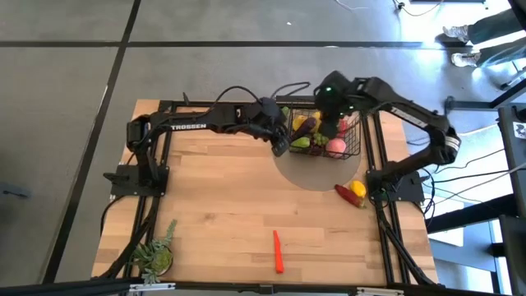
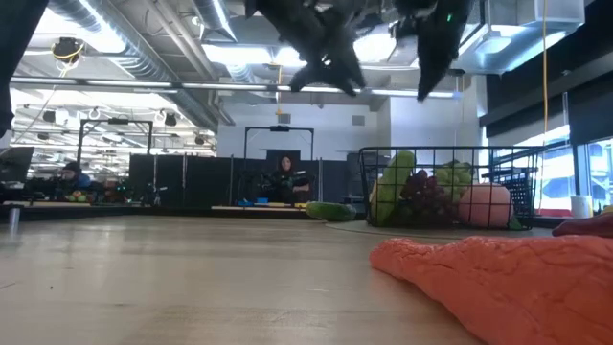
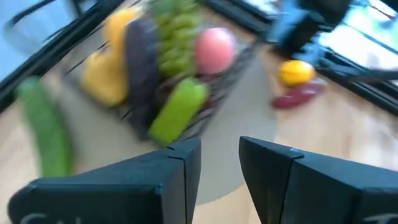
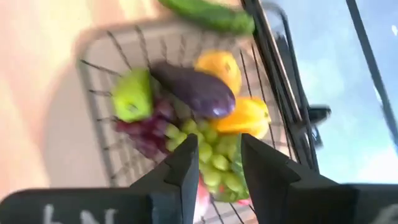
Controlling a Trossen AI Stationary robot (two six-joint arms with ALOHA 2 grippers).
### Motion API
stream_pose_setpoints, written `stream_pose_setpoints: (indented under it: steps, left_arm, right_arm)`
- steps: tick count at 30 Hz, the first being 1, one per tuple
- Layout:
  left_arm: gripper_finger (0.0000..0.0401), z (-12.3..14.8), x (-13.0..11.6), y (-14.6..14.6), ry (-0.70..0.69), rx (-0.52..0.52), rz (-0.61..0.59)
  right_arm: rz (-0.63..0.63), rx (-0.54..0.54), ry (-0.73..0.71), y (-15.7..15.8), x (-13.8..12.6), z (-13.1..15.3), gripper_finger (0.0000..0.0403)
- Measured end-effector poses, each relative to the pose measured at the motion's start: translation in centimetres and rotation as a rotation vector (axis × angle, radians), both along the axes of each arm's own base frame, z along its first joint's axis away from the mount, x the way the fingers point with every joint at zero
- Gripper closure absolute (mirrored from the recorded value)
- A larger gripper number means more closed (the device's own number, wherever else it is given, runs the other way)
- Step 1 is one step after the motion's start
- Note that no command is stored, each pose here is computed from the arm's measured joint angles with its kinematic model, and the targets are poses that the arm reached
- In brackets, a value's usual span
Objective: Build produce basket
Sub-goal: Put the green cucumber into the black wire basket
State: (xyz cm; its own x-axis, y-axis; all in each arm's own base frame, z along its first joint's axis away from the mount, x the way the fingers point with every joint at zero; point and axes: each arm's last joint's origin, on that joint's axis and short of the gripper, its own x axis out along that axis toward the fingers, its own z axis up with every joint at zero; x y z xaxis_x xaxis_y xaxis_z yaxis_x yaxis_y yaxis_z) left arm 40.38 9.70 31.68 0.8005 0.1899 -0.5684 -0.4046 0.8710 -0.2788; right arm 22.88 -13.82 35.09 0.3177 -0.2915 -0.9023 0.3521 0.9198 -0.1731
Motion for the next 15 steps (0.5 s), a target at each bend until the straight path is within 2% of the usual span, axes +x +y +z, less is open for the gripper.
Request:
stream_pose_setpoints:
  steps: [5,11,15]
  left_arm:
    - [0.0303,-0.8,-1.4,2.5,0.073,-0.14,0.188]
    - [0.0303,-1.4,-2.5,4.5,0.137,-0.173,0.258]
    - [0.0303,-2.1,-3.3,6.1,0.168,-0.287,0.332]
  right_arm:
    - [0.083,0.047,-0.173,1.6,-1.8,3.0,0.029]
    - [0.169,0.046,-0.298,3.1,-3.9,5.0,0.029]
    - [0.174,0.017,-0.34,3.6,-4.7,5.8,0.029]
